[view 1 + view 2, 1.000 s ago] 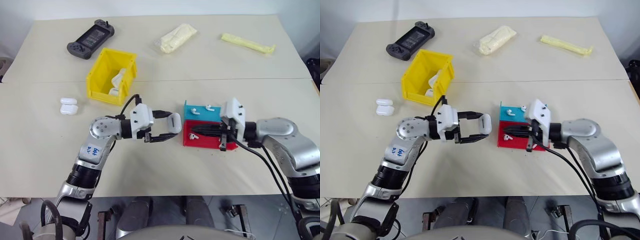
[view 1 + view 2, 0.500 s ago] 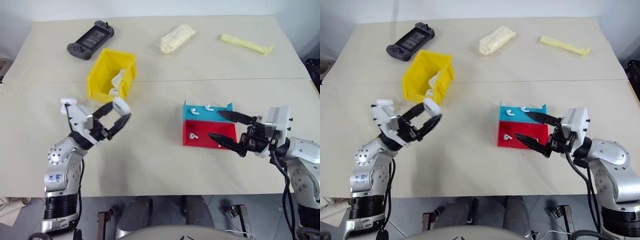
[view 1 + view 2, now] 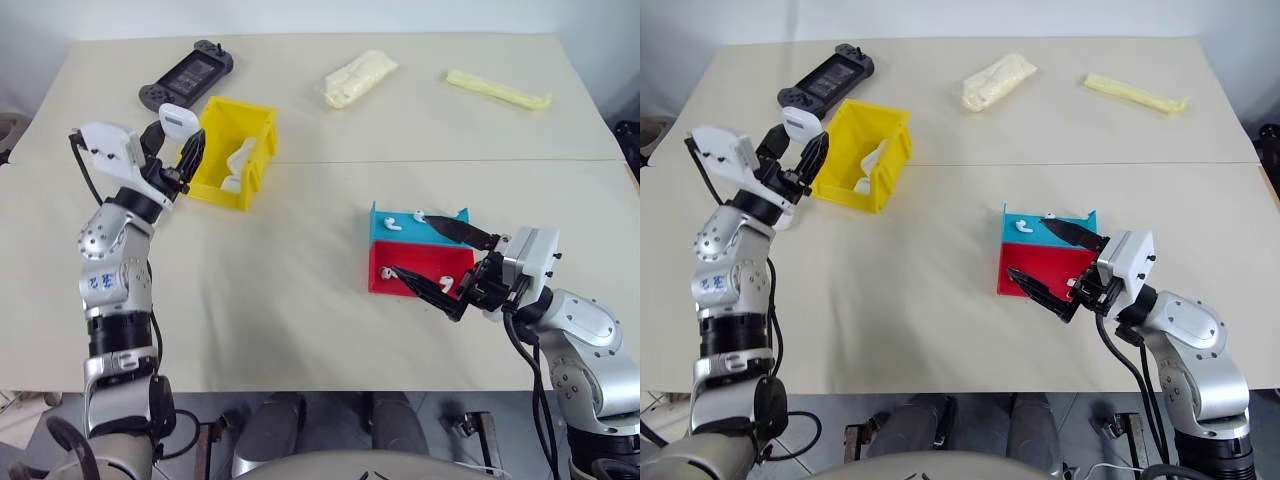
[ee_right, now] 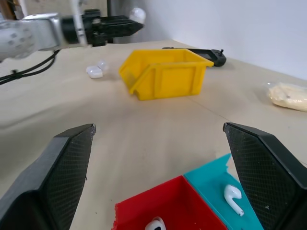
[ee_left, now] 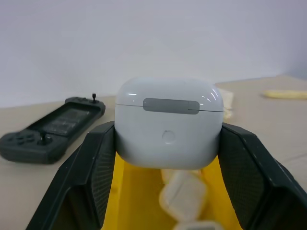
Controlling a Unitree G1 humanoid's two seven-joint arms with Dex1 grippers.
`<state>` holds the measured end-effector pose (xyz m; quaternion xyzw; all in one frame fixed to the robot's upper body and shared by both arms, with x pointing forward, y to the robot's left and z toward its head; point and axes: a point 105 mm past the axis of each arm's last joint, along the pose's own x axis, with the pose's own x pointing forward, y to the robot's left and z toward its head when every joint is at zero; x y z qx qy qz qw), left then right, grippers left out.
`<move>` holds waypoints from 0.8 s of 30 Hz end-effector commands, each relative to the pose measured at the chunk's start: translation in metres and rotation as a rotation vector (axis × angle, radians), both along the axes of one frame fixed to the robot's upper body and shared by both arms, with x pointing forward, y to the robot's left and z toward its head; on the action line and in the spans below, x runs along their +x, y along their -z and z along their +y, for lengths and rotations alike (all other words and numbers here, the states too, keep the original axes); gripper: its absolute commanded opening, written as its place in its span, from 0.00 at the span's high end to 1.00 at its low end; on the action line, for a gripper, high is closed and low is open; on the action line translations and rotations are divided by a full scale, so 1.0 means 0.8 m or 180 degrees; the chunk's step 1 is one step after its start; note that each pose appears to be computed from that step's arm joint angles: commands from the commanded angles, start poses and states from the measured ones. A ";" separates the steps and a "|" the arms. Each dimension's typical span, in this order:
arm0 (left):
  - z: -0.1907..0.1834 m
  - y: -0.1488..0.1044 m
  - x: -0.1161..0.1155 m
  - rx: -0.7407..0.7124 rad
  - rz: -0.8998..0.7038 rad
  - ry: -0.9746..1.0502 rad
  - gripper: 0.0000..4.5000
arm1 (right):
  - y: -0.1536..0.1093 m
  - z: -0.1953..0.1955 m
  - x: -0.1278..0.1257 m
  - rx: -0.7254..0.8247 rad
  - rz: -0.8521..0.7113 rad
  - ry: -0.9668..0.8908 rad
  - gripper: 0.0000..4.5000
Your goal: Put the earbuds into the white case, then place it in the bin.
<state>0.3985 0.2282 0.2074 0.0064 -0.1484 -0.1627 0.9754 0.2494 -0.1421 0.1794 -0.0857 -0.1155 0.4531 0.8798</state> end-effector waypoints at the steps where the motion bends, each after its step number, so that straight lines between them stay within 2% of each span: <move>1: -0.004 -0.008 0.013 0.0071 -0.0001 0.0097 0.38 | -0.015 -0.001 0.000 0.0013 -0.0190 0.0042 0.01; 2: -0.007 -0.007 0.017 0.0094 0.0045 0.0157 0.38 | -0.016 -0.001 0.000 0.0012 -0.0201 0.0052 0.01; 3: -0.009 -0.005 0.019 0.0098 0.0077 0.0187 0.22 | -0.017 -0.001 0.000 0.0015 -0.0206 0.0059 0.00; 6: -0.013 -0.002 0.021 0.0095 0.0152 0.0257 0.04 | -0.017 -0.001 0.000 0.0014 -0.0210 0.0067 0.00; 7: -0.015 -0.002 0.020 0.0111 0.0147 0.0286 0.01 | -0.017 -0.001 0.000 0.0012 -0.0209 0.0067 0.00; 11: -0.016 -0.009 0.004 0.0356 0.0012 0.0344 0.01 | -0.017 -0.004 0.001 -0.0034 -0.0200 0.0054 0.00; 14: -0.013 -0.016 -0.026 0.0632 -0.0150 0.0464 0.01 | -0.014 -0.010 0.002 -0.0143 -0.0116 -0.0026 0.00; 17: -0.016 -0.013 -0.052 0.0716 -0.0121 0.0715 0.01 | -0.009 -0.017 0.004 -0.0234 -0.0029 -0.0092 0.00; 20: -0.024 0.004 -0.089 0.0659 0.0152 0.1216 0.01 | -0.004 -0.025 0.011 -0.0318 0.0043 -0.0147 0.00; 22: -0.023 0.030 -0.122 0.0983 0.0346 0.1499 0.01 | -0.003 -0.031 0.024 -0.0326 0.0038 -0.0142 0.00; 24: -0.018 0.041 -0.133 0.1109 0.0409 0.1457 0.01 | -0.001 -0.033 0.028 -0.0340 0.0035 -0.0166 0.00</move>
